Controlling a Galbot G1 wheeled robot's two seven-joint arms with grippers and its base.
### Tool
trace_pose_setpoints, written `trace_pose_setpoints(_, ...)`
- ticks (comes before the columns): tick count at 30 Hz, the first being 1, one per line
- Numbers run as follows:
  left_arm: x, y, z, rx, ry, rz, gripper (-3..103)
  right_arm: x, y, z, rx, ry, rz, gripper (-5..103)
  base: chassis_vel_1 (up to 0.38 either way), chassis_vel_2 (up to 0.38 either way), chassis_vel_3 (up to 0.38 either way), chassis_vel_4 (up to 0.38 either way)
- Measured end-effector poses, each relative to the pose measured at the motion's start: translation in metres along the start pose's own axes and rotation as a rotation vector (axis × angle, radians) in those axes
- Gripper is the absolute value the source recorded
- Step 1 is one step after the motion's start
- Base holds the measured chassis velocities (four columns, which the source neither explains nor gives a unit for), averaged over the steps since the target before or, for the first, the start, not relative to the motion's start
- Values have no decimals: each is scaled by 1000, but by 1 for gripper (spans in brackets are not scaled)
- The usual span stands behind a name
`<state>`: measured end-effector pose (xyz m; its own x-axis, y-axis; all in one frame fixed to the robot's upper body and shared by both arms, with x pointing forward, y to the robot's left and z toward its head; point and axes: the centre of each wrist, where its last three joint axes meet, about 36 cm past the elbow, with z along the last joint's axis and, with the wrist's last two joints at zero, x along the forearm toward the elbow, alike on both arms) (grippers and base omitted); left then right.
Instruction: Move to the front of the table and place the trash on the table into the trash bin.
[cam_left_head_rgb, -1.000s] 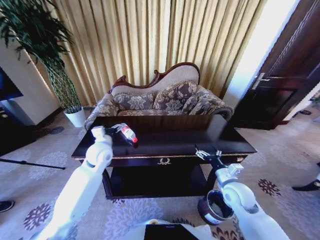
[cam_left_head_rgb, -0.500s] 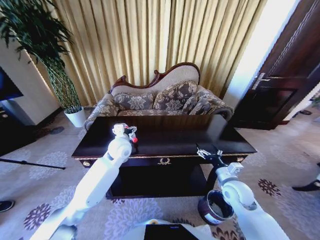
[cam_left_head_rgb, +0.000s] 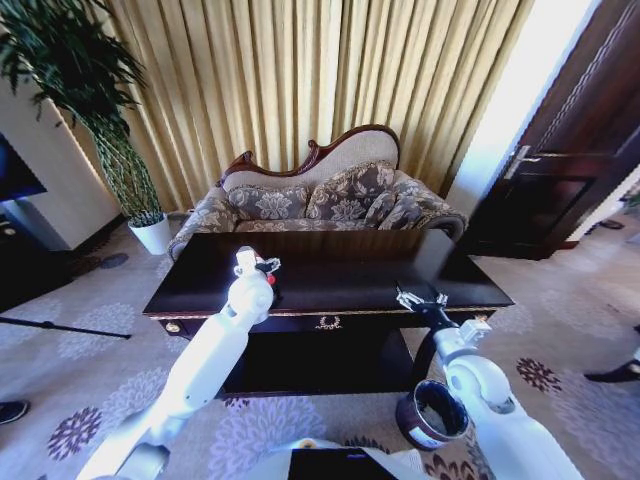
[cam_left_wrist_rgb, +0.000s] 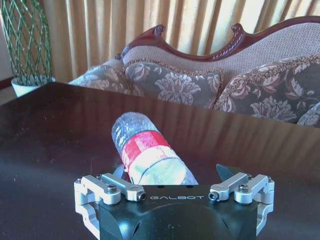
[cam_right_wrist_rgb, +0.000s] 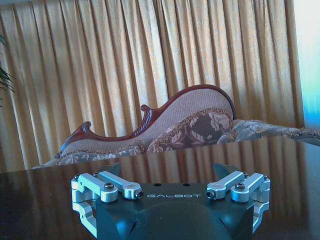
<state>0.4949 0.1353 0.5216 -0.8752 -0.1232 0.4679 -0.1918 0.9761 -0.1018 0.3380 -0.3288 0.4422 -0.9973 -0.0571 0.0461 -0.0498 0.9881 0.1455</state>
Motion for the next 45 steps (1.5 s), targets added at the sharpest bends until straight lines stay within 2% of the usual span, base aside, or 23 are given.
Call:
trace_pose_setpoints(17,-7,-8,-1,59,73,-14,100,0,-6,-7,12,-12,7,100,0,0,0,0)
trace_pose_setpoints(18,-8,-8,-2,62,75,-17,103,-1,-6,-8,11,-15,7,100,0,0,0,0)
trace_pose_setpoints(20,-9,-6,-1,69,77,-22,95,-2,-6,-9,7,-19,8,100,0,0,0,0)
trace_pose_setpoints(22,-9,-5,-1,72,78,-24,95,-2,-7,-9,7,-20,9,100,0,0,0,0)
trace_pose_setpoints(25,-11,0,-1,95,96,-24,80,-3,-9,-10,6,-20,12,100,0,0,0,0)
trace_pose_setpoints(26,-11,0,-1,95,96,-24,80,-3,-9,-10,6,-20,12,100,0,0,0,0)
trace_pose_setpoints(29,-13,2,0,109,98,-35,63,-5,-9,-11,7,-24,8,100,0,0,0,0)
trace_pose_setpoints(30,-13,2,0,109,98,-35,63,-5,-9,-11,7,-24,8,100,0,0,0,0)
trace_pose_setpoints(31,-14,3,0,110,82,-46,57,-6,-9,-12,7,-27,4,100,0,0,0,0)
trace_pose_setpoints(32,-11,8,-6,109,39,-48,51,-8,-8,-14,7,-32,-1,100,0,0,0,0)
trace_pose_setpoints(34,-11,10,-8,99,17,-45,47,-8,-7,-15,6,-34,-2,100,0,0,0,0)
trace_pose_setpoints(37,-14,23,-10,23,-105,-47,38,-8,-6,-16,4,-37,-6,100,0,0,0,0)
trace_pose_setpoints(39,-15,29,-11,-23,-167,-42,34,-8,-4,-17,3,-40,-8,100,0,0,0,0)
trace_pose_setpoints(40,-15,29,-11,-23,-167,-42,34,-8,-4,-17,3,-40,-8,100,0,0,0,0)
trace_pose_setpoints(44,-13,42,-8,-115,-291,-22,32,-7,-1,-20,2,-44,-20,100,0,0,0,0)
trace_pose_setpoints(45,-13,42,-8,-115,-291,-22,32,-7,-1,-20,2,-44,-20,100,0,0,0,0)
